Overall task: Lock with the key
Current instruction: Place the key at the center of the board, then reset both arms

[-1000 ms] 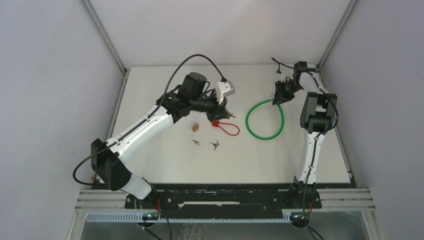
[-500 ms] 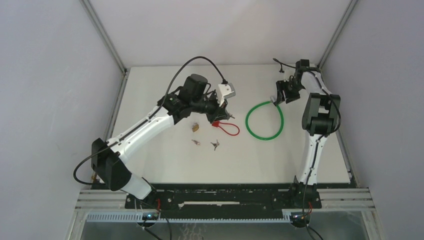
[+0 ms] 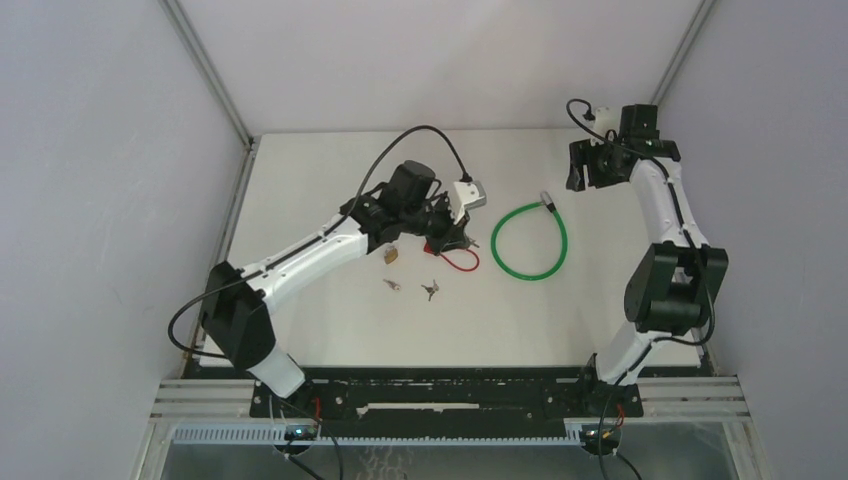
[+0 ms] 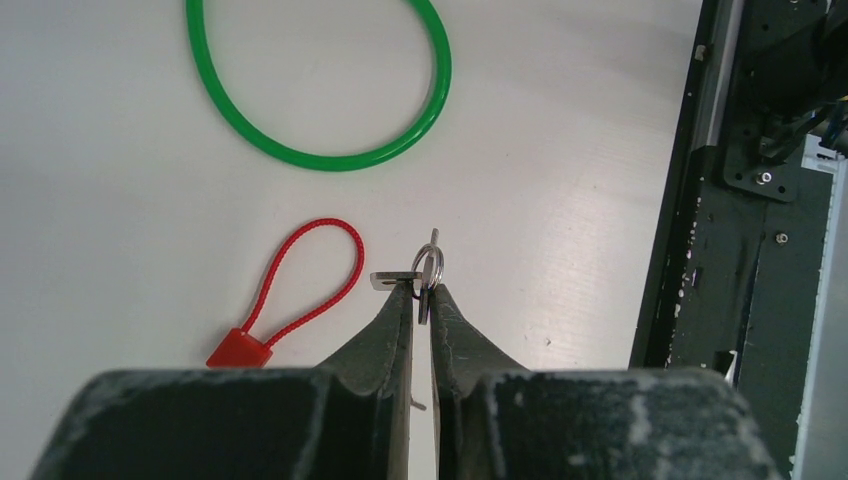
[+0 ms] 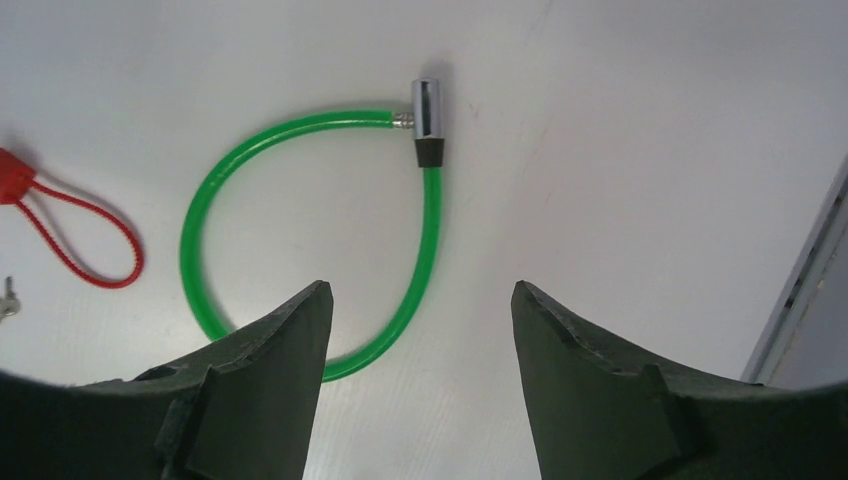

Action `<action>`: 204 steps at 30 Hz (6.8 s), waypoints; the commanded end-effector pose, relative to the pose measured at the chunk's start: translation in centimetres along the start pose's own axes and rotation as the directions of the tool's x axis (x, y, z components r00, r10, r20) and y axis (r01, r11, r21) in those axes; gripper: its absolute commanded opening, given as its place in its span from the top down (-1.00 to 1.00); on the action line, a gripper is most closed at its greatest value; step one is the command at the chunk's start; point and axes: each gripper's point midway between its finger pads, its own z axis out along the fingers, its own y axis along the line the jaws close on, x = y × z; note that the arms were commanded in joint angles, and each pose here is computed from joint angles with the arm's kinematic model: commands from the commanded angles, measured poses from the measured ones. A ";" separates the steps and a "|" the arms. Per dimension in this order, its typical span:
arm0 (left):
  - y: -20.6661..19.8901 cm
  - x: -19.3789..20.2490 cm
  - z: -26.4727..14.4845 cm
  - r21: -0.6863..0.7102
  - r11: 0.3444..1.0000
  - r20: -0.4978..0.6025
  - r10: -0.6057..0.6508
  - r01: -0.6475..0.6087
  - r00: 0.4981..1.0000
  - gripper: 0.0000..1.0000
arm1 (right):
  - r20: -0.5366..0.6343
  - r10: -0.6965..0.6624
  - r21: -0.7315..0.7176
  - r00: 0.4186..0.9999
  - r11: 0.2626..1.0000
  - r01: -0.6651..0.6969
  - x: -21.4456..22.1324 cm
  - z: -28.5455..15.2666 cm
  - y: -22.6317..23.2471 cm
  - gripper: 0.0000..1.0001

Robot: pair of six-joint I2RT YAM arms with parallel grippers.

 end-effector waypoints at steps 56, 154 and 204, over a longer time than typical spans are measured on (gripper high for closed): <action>-1.9 4.3 13.1 -0.001 0.993 -0.200 0.117 -0.119 0.973 0.49 | 0.237 0.197 -0.077 0.951 0.980 -0.184 1.2 -5.0 1.3 -0.53; 10.8 4.1 -33.1 -0.863 0.350 0.434 0.143 0.365 0.889 -1.00 | 0.662 -0.073 0.048 0.746 0.997 0.054 0.3 -16.9 8.9 -1.00; 9.7 4.9 -33.3 -0.842 0.340 0.479 0.115 0.419 0.870 -1.00 | 0.674 -0.082 0.021 0.734 0.996 0.092 0.7 -18.0 9.7 -1.00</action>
